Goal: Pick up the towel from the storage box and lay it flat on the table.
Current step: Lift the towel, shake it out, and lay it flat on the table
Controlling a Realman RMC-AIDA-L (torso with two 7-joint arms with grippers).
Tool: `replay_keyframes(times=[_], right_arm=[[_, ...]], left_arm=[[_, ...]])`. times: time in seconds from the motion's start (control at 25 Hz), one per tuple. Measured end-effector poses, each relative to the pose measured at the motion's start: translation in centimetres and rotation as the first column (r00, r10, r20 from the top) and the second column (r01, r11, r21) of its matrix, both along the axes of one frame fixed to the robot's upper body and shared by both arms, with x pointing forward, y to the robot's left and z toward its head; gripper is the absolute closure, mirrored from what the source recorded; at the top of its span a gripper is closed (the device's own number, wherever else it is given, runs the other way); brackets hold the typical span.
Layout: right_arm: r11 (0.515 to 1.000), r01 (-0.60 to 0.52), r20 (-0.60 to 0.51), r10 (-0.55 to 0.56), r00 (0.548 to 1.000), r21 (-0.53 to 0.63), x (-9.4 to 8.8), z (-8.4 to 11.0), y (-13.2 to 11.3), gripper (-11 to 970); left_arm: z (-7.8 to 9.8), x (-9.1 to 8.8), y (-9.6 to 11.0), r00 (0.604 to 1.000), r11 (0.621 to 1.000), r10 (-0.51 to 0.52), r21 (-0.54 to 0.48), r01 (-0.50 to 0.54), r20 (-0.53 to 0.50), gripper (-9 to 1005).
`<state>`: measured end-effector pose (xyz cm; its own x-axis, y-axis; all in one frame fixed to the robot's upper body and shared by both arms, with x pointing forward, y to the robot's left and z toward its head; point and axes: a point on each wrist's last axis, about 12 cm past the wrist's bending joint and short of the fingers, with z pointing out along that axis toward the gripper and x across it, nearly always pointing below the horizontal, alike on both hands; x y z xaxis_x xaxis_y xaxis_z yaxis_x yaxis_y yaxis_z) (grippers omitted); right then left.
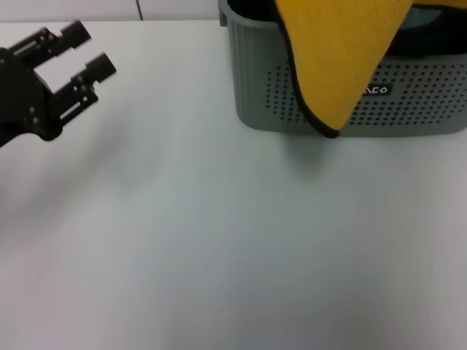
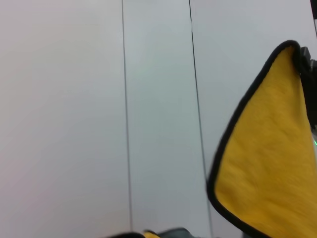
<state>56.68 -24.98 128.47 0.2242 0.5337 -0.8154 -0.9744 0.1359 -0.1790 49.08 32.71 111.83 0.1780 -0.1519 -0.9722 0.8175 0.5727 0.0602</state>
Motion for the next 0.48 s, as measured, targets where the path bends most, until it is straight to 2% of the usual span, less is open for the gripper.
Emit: replay_keyframes(times=[0.24,0.48], right_arm=[[0.999,-0.025,0.023,0.026,0.999,-0.033,0.8,0.8,1.1,957],[0.994,-0.094,0.029,0.096,0.995,-0.053,0.6,1.4,1.2,957]], left_arm=[[0.1,0.4,-0.2,0.999,1.000,0.015,-0.021,-0.014,0.045,475],[1.1,0.5,-0.6,0.986,0.980,-0.168,-0.106,0.167,0.002,473]])
